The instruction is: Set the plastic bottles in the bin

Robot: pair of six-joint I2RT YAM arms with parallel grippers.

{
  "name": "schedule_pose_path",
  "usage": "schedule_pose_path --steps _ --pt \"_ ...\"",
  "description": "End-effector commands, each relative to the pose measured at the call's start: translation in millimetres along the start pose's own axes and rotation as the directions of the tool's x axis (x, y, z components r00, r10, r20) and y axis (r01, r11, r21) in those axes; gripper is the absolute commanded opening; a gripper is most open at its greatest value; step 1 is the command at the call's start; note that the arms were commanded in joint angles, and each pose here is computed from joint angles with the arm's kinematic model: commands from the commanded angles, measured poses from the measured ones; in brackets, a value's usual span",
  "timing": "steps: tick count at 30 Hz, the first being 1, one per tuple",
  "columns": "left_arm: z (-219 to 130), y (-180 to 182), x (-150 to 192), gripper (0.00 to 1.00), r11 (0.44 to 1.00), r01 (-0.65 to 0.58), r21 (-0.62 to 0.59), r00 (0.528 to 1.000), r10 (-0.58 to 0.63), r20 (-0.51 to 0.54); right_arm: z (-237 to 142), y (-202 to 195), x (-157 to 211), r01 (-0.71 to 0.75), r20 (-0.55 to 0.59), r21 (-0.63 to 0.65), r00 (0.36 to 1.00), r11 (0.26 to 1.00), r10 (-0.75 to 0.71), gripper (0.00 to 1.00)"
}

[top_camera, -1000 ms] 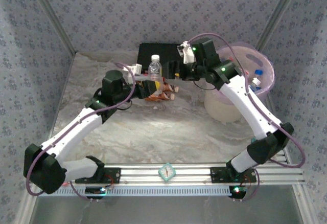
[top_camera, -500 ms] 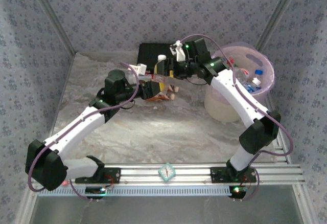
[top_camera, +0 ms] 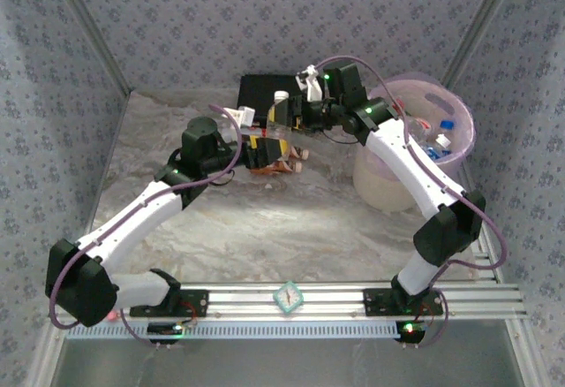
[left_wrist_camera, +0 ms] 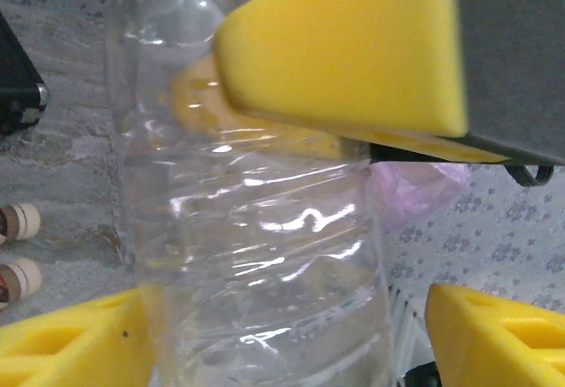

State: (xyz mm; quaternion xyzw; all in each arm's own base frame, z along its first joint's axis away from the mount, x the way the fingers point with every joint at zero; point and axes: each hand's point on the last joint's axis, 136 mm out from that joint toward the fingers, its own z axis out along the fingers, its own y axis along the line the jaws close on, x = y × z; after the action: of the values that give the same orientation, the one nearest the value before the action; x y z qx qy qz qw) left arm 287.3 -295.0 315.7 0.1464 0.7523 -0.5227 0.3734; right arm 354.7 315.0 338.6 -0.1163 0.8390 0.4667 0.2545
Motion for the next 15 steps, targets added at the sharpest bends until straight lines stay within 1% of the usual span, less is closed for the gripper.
schedule_pose_path --steps 1,4,6,9,11,13,15 --pt "-9 -18 -15 0.88 0.997 -0.077 0.011 0.996 0.076 0.035 -13 3 -23 0.026 0.066 0.01 0.997 1.0 -0.026 0.48" --pt "-18 -13 -14 0.96 0.995 -0.094 -0.039 0.995 0.096 0.039 -36 -1 -45 0.044 0.122 0.048 0.991 0.998 -0.049 0.48" --pt "-26 -11 -14 0.98 0.992 -0.105 -0.07 0.993 0.108 0.045 -61 -9 -59 0.051 0.171 0.106 0.983 0.993 -0.069 0.48" --pt "-37 2 -14 0.98 0.979 -0.12 -0.164 0.99 0.13 0.051 -115 -19 -77 0.067 0.26 0.181 0.959 0.981 -0.113 0.48" --pt "-39 14 -15 0.98 0.966 -0.131 -0.224 0.989 0.142 0.033 -162 -34 -85 0.037 0.329 0.271 0.936 0.962 -0.128 0.47" --pt "-37 20 -15 0.98 0.962 -0.131 -0.238 0.99 0.137 0.012 -203 -48 -85 -0.022 0.383 0.344 0.916 0.939 -0.119 0.46" --pt "-32 25 -15 0.98 0.96 -0.133 -0.246 0.991 0.135 -0.006 -234 -63 -81 -0.063 0.409 0.4 0.905 0.914 -0.117 0.45"
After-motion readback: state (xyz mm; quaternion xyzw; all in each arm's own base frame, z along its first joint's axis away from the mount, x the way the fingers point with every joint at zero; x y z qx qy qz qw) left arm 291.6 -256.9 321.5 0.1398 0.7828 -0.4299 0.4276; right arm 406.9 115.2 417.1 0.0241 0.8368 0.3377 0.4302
